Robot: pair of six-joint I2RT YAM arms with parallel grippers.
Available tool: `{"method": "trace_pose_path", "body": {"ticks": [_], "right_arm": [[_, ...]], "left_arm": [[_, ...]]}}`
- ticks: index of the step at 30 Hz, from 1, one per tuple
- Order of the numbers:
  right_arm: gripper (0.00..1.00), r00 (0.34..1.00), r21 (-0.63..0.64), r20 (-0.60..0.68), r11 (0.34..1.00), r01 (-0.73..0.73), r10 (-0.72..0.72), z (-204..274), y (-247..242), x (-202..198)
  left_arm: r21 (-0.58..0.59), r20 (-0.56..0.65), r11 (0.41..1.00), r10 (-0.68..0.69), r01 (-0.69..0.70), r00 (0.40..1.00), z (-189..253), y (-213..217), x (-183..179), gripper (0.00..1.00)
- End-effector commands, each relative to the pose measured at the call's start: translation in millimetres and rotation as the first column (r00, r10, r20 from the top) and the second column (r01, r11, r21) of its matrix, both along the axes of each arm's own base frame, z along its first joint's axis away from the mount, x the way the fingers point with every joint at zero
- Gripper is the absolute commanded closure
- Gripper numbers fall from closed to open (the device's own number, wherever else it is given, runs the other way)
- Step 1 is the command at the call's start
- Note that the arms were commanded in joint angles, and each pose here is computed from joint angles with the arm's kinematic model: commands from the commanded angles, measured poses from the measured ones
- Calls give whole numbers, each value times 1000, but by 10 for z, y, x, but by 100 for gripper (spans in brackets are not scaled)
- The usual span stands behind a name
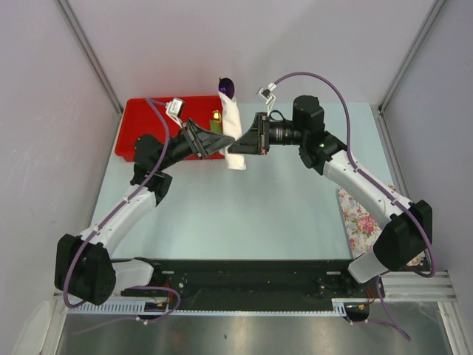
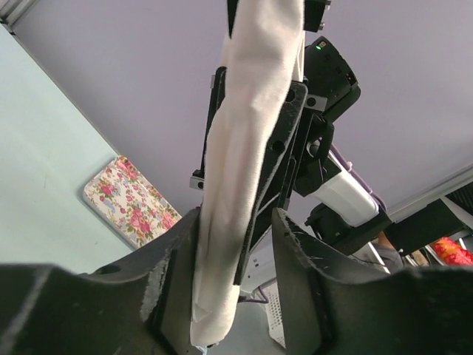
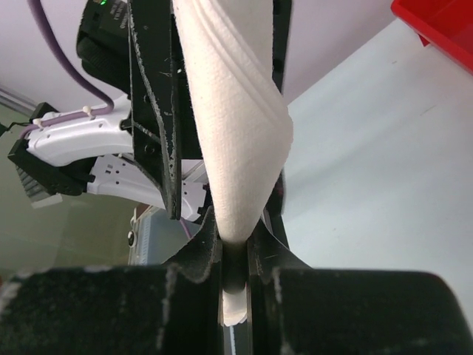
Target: Place the utensils on the paper napkin and roll it up
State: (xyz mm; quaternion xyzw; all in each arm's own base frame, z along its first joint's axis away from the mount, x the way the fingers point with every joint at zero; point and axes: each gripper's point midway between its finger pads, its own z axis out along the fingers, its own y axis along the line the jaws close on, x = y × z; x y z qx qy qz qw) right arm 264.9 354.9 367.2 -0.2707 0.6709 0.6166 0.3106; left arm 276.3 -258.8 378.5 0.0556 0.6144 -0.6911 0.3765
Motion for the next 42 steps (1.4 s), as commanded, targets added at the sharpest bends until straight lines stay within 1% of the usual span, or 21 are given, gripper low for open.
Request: {"method": "trace_pose_path", "body": {"ticks": [1,2,3,4,12,17,19,21,22,29,31,32,34,35,36,38,40,41,42], "right_arm": [[100,995,32,94,999,36,-38,233,22,63],[100,994,29,97,999,40,-43,223,21,72],[100,994,26,97,999,46,-48,218,31,81],[100,994,24,92,998,51,-53,207,29,94],[100,995,19,90,999,49,-51,178,61,95],[100,995,15,91,999,38,-40,162,61,61],[100,995,16,91,999,37,-38,165,61,59],[100,995,17,93,999,35,-37,167,59,54],[100,995,16,91,999,37,-38,161,57,62],[100,996,18,84,999,30,-31,154,59,39],[100,996,20,86,999,28,-30,162,60,37],[100,996,20,85,999,28,-30,152,60,37],[100,996,21,83,999,25,-27,155,62,25],[100,996,21,82,1000,22,-24,156,60,16],[100,996,19,81,1000,24,-25,143,58,25],[100,997,16,79,1000,24,-25,131,51,25],[94,997,11,76,1000,24,-24,111,51,27],[85,997,7,68,1000,30,-30,97,34,46],[80,997,5,65,1000,30,-30,93,26,44]], "left_arm": [[-44,61,999,7,-5,998,223,23,-68,57],[-45,64,999,9,-6,998,236,25,-69,60],[-43,61,999,11,-8,998,231,24,-60,66],[-43,60,999,13,-10,998,239,25,-59,69],[-30,67,999,30,-28,997,256,23,-13,80],[-14,43,999,30,-29,999,205,14,21,80],[-13,41,999,30,-29,999,202,17,35,77],[-14,37,999,37,-36,999,200,20,61,70],[-16,37,999,40,-39,999,209,24,70,69],[-20,41,999,41,-40,998,216,17,82,69],[-23,46,999,41,-40,998,229,16,74,74],[-21,47,999,40,-39,998,222,15,73,80],[-22,58,999,36,-35,998,231,17,54,88],[-20,65,999,39,-38,997,234,23,55,97],[-18,68,999,40,-39,997,228,24,54,100],[-4,77,999,46,-46,996,202,27,64,100],[14,64,998,52,-53,997,132,39,92,100],[24,64,998,61,-62,996,100,58,121,100],[31,63,997,65,-67,996,77,73,137,100]]}}
